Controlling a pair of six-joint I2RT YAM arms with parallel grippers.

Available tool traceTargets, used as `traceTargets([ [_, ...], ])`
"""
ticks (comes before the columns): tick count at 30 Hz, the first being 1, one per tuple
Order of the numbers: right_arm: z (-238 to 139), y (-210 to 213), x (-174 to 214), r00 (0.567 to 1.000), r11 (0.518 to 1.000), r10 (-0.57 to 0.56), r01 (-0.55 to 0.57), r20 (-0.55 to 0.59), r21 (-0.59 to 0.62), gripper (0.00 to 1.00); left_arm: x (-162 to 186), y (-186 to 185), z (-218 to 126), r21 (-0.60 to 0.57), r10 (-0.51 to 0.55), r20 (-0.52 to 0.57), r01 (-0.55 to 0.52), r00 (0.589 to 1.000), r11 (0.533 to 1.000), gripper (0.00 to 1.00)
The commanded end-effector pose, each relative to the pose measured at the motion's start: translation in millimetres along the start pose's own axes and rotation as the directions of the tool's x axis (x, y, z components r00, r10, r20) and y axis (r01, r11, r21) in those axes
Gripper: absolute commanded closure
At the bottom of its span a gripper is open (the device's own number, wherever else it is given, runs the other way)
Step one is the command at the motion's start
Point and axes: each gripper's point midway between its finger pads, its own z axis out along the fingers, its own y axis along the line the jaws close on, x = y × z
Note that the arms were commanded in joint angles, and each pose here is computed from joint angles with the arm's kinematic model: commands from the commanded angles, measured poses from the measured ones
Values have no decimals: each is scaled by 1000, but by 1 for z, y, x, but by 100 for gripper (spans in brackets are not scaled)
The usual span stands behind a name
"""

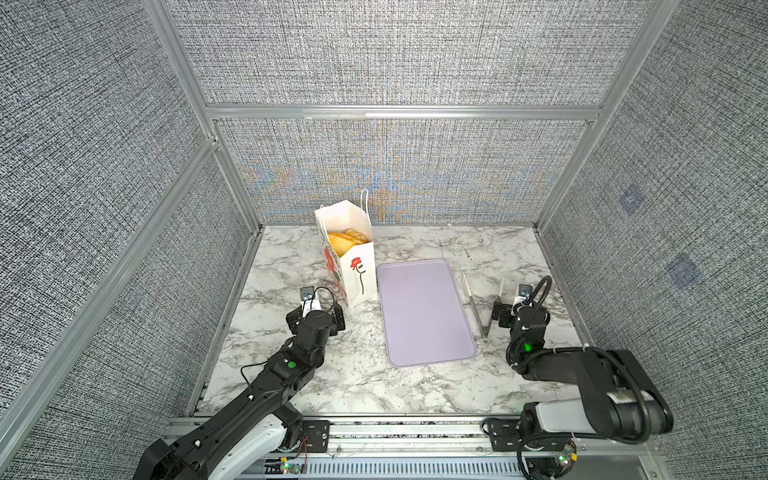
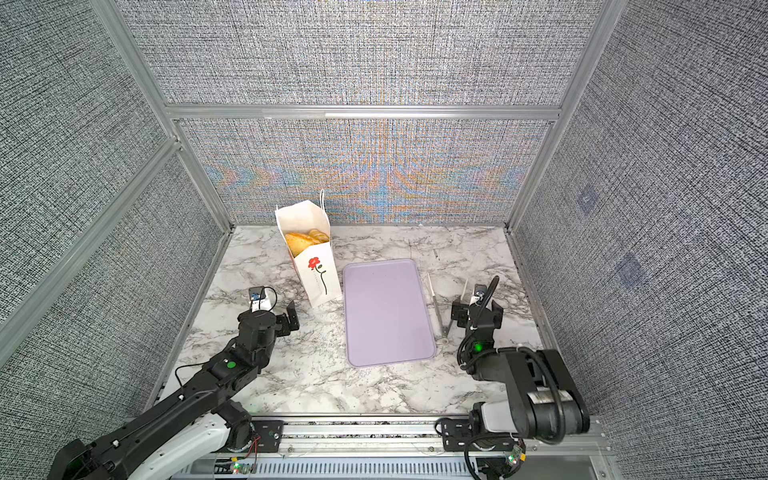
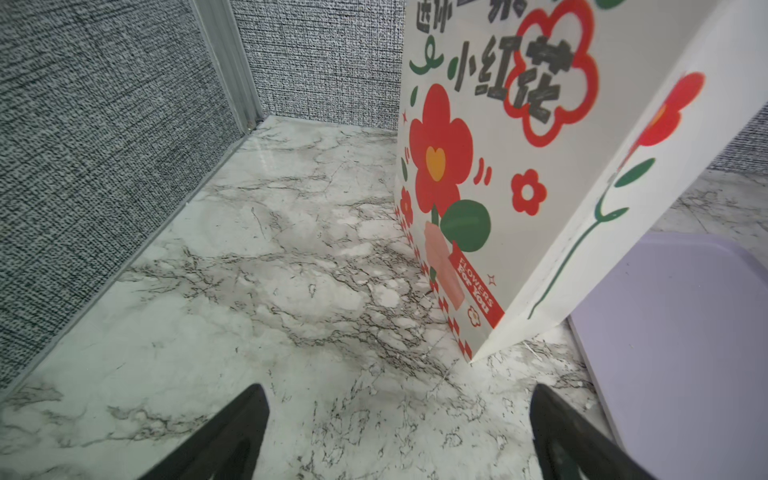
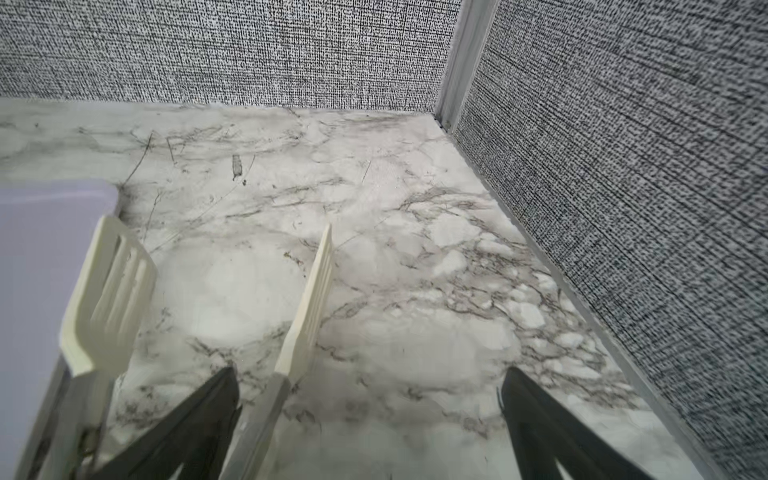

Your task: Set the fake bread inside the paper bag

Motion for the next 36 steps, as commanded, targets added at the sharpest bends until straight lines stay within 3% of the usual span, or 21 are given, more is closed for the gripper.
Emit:
traceTargets([
  [1, 11, 18, -18, 997, 994, 31, -23, 71, -102, 1, -20, 17, 2, -98, -18, 115, 30, 993, 995, 0],
  [3, 16, 20, -15, 999, 991, 32, -31, 0, -127, 1, -20, 23, 3, -116, 5, 150, 13, 989, 993, 1],
  [9, 22, 15, -17, 998, 992, 58, -56, 12, -113, 1, -36, 49, 14, -228, 106, 252, -47, 962, 972, 1],
  [14, 21, 15, -16, 998, 992, 59, -57, 15, -113, 1, -44, 63, 41, -227, 160, 276, -98, 948, 969, 0],
  [22, 21, 15, -16, 998, 992, 60, -58, 15, -115, 1, -14, 84, 48, -108, 97, 393, -59, 915, 992, 0],
  [24, 21, 15, -16, 998, 992, 59, -57, 15, -115, 1, -19, 80, 46, -77, 113, 450, -88, 886, 993, 0],
  [26, 21, 14, -16, 998, 992, 60, -58, 16, -113, 1, -13, 72, 58, -20, 101, 377, -101, 921, 995, 0],
  [29, 21, 14, -16, 998, 992, 60, -58, 15, -113, 1, -5, 75, 94, -36, 100, 232, -94, 968, 995, 0],
  [32, 22, 15, -17, 998, 992, 62, -60, 16, -114, 1, -11, 79, 82, -58, 116, 309, -103, 944, 993, 1],
  [36, 21, 14, -16, 998, 992, 61, -59, 14, -113, 1, -9, 78, 85, -53, 113, 283, -102, 953, 993, 1],
])
